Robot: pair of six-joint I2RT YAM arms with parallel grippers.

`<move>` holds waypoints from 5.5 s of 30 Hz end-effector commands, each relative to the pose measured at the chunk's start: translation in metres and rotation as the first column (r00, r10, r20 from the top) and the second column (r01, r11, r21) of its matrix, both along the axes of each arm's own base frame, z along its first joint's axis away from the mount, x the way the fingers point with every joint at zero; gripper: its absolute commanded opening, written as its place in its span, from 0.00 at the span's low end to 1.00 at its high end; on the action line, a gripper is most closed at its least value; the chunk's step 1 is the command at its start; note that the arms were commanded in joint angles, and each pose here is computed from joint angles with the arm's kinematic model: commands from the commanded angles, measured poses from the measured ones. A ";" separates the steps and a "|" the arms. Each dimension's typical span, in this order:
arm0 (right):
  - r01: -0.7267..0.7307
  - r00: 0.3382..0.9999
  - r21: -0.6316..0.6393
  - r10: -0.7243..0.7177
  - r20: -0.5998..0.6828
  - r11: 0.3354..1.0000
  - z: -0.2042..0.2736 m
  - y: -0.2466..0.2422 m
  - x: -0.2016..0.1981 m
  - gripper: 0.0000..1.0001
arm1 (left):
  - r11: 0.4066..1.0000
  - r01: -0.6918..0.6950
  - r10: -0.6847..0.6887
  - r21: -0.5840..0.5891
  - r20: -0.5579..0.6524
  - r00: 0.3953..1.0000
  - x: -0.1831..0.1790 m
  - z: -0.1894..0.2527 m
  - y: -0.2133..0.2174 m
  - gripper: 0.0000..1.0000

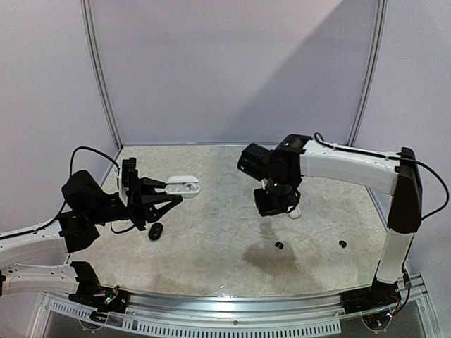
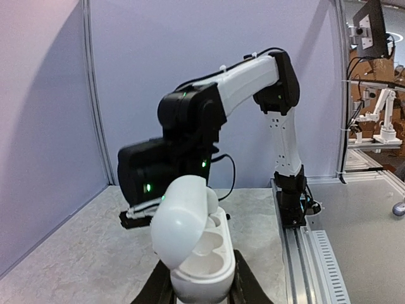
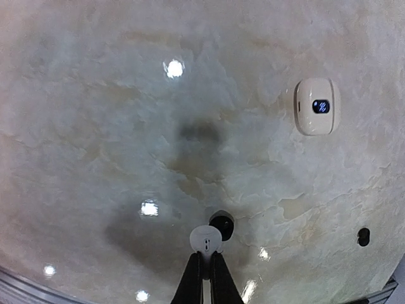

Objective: Insert the wireless bluetooth earbuds into the charging case

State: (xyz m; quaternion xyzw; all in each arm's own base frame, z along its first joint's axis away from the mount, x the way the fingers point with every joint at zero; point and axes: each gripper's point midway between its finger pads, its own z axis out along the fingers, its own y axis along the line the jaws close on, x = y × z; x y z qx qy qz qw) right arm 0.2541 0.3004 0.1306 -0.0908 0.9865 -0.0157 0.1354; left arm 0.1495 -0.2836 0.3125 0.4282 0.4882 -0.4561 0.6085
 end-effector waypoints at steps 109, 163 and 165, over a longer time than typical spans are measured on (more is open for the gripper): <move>-0.166 0.909 0.052 0.173 -0.380 0.985 -0.125 -0.018 -0.029 0.03 | 0.997 -0.054 0.055 0.050 -0.012 0.998 0.010 -0.014 0.013 0.00; -0.191 0.913 0.188 0.245 -0.326 0.963 -0.120 -0.014 -0.031 0.17 | 0.997 -0.041 0.041 0.060 0.000 0.999 0.006 -0.014 0.013 0.00; -0.191 0.914 0.182 0.243 -0.326 0.965 -0.121 -0.016 -0.032 0.18 | 0.997 -0.041 0.041 0.060 0.002 0.999 0.006 -0.014 0.013 0.00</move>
